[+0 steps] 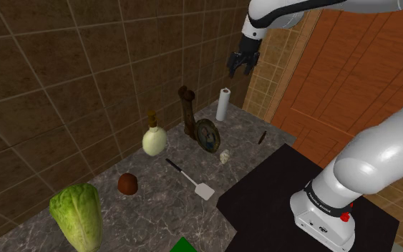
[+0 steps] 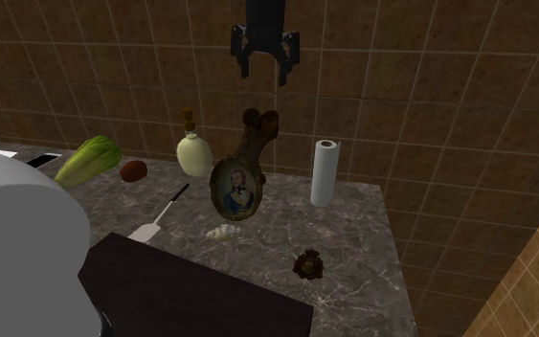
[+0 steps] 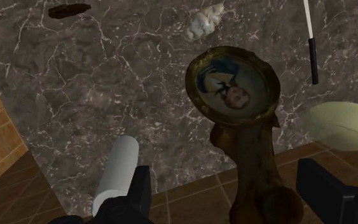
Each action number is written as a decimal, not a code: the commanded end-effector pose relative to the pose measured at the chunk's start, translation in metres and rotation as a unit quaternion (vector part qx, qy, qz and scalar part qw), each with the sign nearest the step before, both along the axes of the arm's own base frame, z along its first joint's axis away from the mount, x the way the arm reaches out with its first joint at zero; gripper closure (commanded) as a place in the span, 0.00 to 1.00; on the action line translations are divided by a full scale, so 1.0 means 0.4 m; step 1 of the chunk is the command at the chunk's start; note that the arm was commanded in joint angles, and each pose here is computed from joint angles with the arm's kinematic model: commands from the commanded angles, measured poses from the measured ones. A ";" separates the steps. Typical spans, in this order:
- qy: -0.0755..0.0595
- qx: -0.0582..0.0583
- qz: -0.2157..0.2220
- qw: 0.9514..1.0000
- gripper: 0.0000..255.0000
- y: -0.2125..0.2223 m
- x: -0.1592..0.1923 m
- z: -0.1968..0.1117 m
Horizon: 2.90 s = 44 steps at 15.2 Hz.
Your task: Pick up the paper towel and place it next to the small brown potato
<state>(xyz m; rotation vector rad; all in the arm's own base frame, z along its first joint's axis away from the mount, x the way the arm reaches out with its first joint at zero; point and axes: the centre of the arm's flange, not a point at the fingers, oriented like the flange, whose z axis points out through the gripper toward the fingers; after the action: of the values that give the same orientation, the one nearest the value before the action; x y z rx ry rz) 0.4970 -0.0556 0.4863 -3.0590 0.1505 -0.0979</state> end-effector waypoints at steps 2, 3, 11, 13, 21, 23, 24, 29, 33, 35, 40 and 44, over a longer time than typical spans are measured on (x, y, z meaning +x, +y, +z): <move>0.007 -0.001 -0.001 1.000 0.00 -0.047 0.067 -0.060; 0.009 -0.002 -0.001 1.000 0.00 -0.062 0.089 -0.081; 0.028 -0.005 -0.005 1.000 0.00 -0.181 0.266 -0.249; 0.032 -0.005 -0.006 0.999 0.00 -0.211 0.310 -0.291; 0.051 -0.008 -0.009 0.999 0.00 -0.333 0.478 -0.466; 0.051 -0.008 -0.009 0.999 0.00 -0.333 0.479 -0.481; 0.051 -0.008 -0.009 0.999 0.00 -0.332 0.479 -0.495; 0.051 -0.008 -0.009 0.999 0.00 -0.328 0.476 -0.568; 0.051 -0.008 -0.009 0.999 0.00 -0.328 0.476 -0.568; 0.051 -0.008 -0.009 0.999 0.00 -0.328 0.476 -0.568; 0.051 -0.008 -0.009 0.999 1.00 -0.328 0.476 -0.568; 0.051 -0.008 -0.009 0.999 1.00 -0.328 0.476 -0.568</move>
<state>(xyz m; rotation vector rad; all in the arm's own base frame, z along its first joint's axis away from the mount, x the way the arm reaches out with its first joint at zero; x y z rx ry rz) 0.6873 -0.1873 0.2597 -3.0808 0.1861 0.0550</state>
